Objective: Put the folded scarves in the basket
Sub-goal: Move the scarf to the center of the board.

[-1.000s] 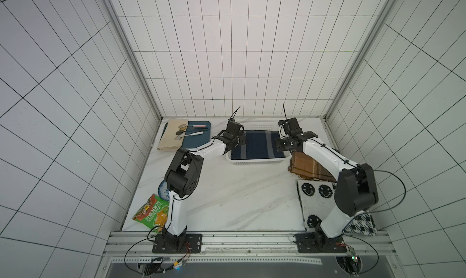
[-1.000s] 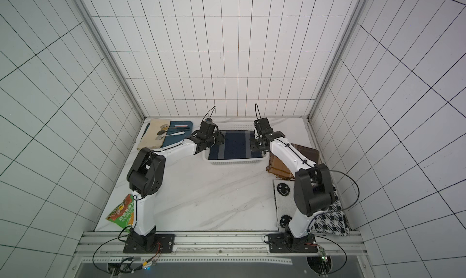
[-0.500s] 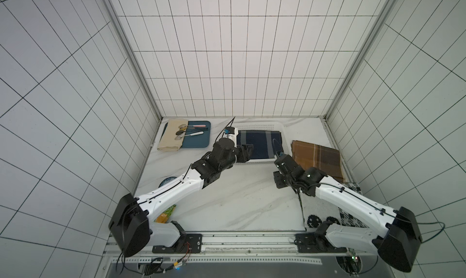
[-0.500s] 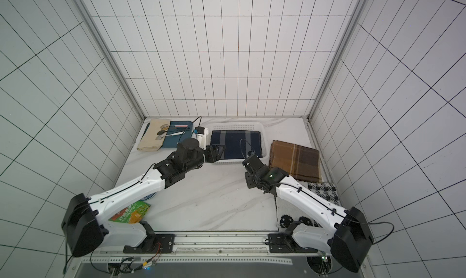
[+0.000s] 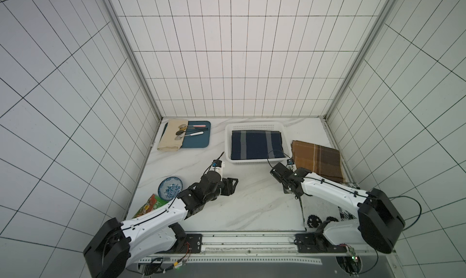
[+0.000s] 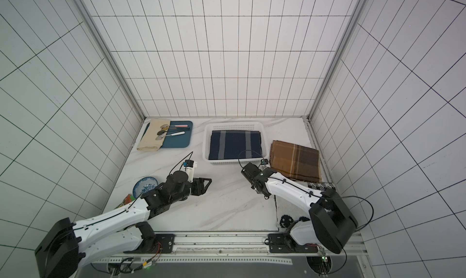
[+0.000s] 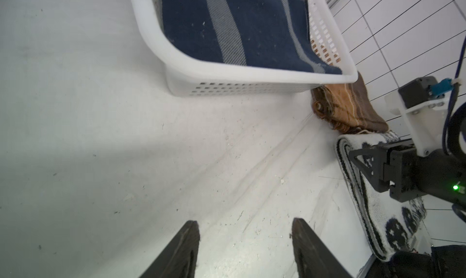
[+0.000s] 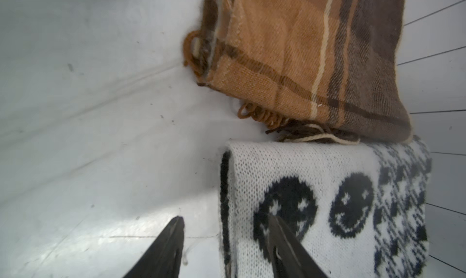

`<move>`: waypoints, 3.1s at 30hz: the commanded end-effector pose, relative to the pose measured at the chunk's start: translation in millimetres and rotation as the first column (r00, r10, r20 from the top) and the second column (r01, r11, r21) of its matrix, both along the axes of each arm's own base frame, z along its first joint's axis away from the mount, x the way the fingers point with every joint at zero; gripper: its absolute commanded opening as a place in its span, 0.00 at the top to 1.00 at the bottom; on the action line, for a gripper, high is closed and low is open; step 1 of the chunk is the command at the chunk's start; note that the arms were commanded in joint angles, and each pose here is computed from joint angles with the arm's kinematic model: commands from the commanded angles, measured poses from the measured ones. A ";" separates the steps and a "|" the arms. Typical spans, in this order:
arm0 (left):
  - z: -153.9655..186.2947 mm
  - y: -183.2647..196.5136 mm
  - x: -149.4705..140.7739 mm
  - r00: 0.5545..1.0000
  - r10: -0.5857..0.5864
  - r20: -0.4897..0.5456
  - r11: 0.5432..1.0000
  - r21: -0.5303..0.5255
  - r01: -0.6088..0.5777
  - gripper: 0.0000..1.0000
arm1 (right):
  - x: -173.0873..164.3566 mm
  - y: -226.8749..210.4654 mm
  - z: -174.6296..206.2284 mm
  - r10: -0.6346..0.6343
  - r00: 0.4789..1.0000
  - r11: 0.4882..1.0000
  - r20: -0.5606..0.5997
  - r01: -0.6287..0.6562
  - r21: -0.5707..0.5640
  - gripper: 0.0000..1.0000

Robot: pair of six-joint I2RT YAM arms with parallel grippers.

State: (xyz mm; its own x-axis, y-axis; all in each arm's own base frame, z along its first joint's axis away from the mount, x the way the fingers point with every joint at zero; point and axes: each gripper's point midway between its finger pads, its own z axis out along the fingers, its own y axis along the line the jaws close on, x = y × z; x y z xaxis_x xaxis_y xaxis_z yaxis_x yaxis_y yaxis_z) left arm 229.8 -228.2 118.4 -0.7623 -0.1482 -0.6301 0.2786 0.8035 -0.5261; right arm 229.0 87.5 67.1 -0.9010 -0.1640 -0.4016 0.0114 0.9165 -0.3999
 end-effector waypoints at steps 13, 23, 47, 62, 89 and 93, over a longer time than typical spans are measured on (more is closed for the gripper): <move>29.7 13.8 -21.7 0.993 -0.046 0.106 0.998 -0.031 0.050 0.39 | 1.6 -7.4 -40.1 -0.079 0.987 0.997 -0.144 0.081 0.009 0.82; 19.3 7.4 -22.8 0.995 -0.071 0.066 0.997 -0.021 0.073 0.51 | 9.4 76.0 -27.2 0.088 0.991 0.984 -0.106 -0.070 0.165 0.96; 4.3 -27.2 -31.0 0.981 -0.192 0.007 0.972 -0.133 0.191 0.30 | -12.6 167.2 38.5 0.297 0.952 0.817 0.074 -0.294 0.495 0.55; -61.7 -116.0 -33.1 0.922 -0.360 -0.140 0.930 -0.128 0.344 0.19 | -24.4 85.3 52.4 0.240 0.935 0.828 0.260 -0.337 0.448 0.52; -117.4 -1.0 -31.1 0.913 -0.113 -0.392 0.992 0.000 0.122 0.76 | -4.7 93.3 22.3 0.278 0.955 0.656 0.104 -0.268 0.706 0.43; -114.3 7.7 -28.6 0.925 -0.076 -0.373 0.996 0.011 0.086 0.56 | -2.0 83.9 -2.8 0.231 0.970 0.650 0.073 -0.210 0.731 0.42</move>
State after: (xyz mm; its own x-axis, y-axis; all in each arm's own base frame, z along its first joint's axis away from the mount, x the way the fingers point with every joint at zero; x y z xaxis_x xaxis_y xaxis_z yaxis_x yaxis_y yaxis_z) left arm 211.7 -245.7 29.6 -0.9330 -0.0578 -0.3551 0.2063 0.7228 -0.6596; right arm 229.6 170.2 77.1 -0.8767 -0.0367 -0.4796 -0.2289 0.9088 0.3488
